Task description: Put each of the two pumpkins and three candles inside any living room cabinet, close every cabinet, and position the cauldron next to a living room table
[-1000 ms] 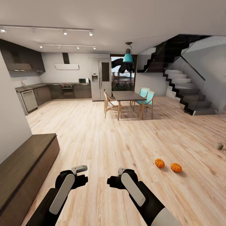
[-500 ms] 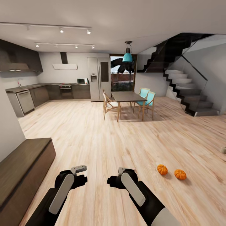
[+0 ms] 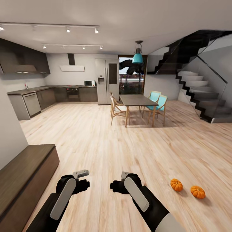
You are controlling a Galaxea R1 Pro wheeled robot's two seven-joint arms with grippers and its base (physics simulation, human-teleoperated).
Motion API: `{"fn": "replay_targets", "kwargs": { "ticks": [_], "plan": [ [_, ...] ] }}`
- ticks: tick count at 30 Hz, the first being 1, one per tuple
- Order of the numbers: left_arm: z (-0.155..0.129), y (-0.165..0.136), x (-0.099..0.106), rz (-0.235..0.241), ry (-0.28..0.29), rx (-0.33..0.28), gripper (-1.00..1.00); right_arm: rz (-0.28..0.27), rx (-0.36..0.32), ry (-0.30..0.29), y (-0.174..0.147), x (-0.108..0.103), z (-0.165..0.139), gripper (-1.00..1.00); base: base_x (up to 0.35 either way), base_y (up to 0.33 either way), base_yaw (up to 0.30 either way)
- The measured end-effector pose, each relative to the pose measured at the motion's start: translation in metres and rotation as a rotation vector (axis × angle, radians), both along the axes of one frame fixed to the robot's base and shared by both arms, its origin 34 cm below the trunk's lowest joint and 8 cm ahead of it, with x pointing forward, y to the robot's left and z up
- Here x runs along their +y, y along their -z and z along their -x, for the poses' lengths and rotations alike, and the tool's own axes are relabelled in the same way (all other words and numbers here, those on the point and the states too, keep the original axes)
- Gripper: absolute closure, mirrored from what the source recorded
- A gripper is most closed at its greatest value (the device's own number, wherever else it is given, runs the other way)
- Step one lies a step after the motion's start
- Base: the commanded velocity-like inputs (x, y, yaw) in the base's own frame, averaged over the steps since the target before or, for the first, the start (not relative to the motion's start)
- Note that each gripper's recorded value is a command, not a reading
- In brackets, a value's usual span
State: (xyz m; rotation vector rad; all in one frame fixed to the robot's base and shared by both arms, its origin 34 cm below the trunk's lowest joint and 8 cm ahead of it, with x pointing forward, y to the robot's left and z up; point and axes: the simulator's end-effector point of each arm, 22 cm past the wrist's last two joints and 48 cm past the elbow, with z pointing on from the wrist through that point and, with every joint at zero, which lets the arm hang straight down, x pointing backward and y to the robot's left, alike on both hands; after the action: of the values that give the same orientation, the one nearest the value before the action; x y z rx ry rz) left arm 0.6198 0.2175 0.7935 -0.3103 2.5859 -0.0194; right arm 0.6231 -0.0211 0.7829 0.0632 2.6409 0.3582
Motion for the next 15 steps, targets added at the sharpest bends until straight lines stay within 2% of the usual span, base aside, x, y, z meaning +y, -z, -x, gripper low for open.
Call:
{"fn": "replay_targets", "kwargs": {
  "ticks": [15],
  "plan": [
    [0.0001, 0.0005, 0.0007, 0.002, -0.003, 0.001, -1.0, 0.001, 0.0, 0.001, 0.0002, -0.0006, -0.0001, -1.0, 0.325, 0.0, 0.001]
  ]
}}
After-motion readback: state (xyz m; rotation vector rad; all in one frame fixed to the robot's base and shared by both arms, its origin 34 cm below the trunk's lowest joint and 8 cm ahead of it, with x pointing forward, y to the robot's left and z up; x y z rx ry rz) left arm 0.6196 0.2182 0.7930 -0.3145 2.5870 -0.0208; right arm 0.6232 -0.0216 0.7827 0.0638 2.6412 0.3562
